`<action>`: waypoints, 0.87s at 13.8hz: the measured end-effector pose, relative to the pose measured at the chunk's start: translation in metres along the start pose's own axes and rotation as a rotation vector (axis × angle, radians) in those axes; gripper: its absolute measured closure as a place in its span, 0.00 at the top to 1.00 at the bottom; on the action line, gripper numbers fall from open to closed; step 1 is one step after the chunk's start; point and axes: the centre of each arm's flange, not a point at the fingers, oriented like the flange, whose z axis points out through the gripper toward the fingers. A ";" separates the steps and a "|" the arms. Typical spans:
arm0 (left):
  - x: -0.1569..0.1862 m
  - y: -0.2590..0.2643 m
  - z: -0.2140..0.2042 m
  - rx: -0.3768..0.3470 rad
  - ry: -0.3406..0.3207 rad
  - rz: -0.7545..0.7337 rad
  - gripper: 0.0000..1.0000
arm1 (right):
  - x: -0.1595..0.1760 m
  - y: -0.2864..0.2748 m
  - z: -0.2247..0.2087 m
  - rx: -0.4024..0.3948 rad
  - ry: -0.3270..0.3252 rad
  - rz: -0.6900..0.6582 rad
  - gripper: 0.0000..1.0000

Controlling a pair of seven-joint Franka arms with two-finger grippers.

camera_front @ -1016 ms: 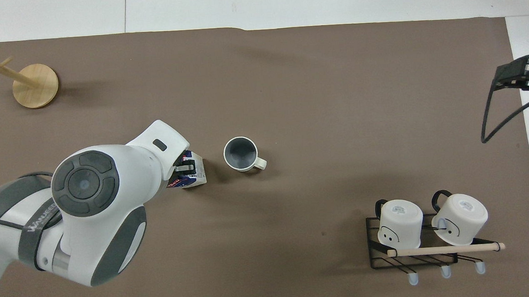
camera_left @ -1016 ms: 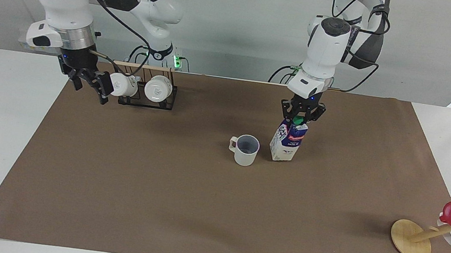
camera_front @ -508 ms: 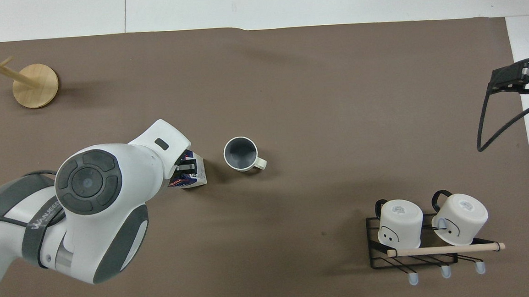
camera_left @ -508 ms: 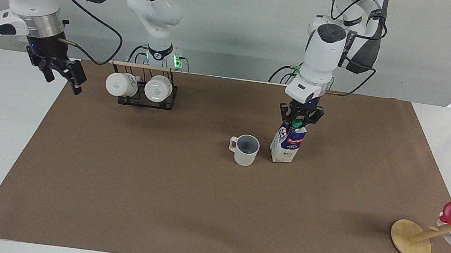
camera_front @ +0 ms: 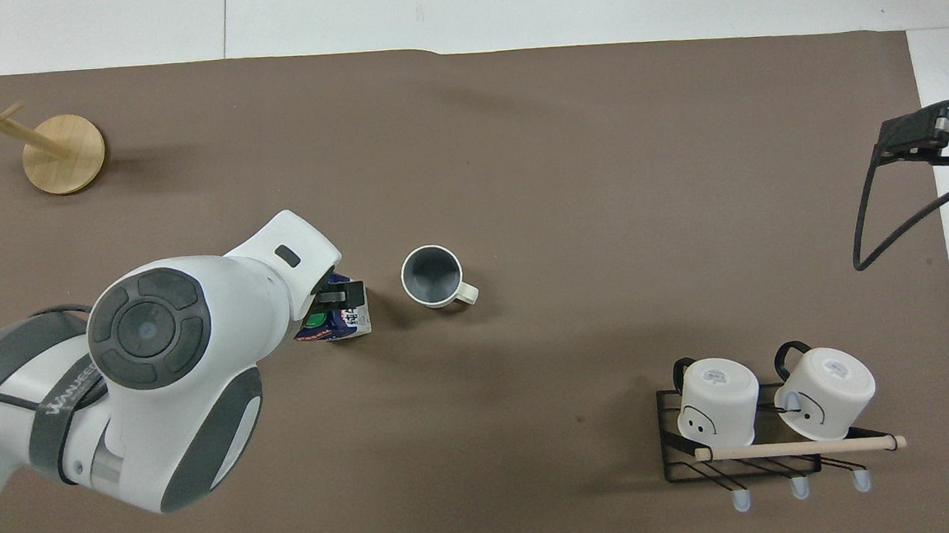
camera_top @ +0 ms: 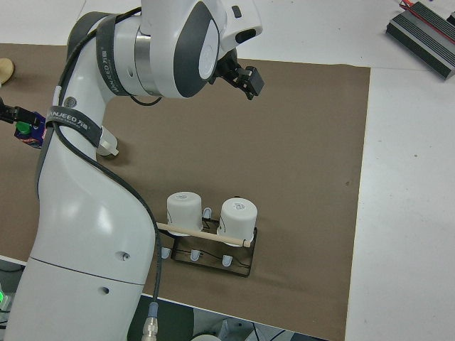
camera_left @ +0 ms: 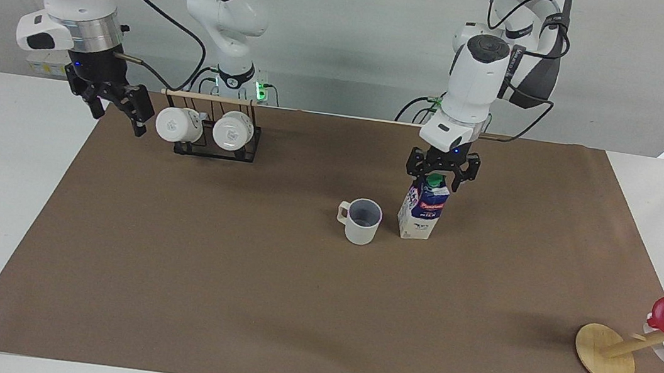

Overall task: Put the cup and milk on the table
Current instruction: 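Lower the milk carton beside the mug with the left gripper, then open the left gripper and withdraw it from the carton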

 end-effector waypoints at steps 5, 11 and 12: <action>0.009 -0.038 -0.084 0.047 -0.085 0.054 1.00 | -0.017 -0.012 -0.019 -0.012 -0.030 -0.022 1.00; 0.018 -0.158 -0.137 0.019 -0.145 0.096 1.00 | -0.034 -0.005 -0.036 -0.032 -0.070 -0.016 1.00; 0.016 -0.168 -0.144 0.018 -0.151 0.096 1.00 | -0.041 -0.005 -0.041 -0.038 -0.088 -0.020 1.00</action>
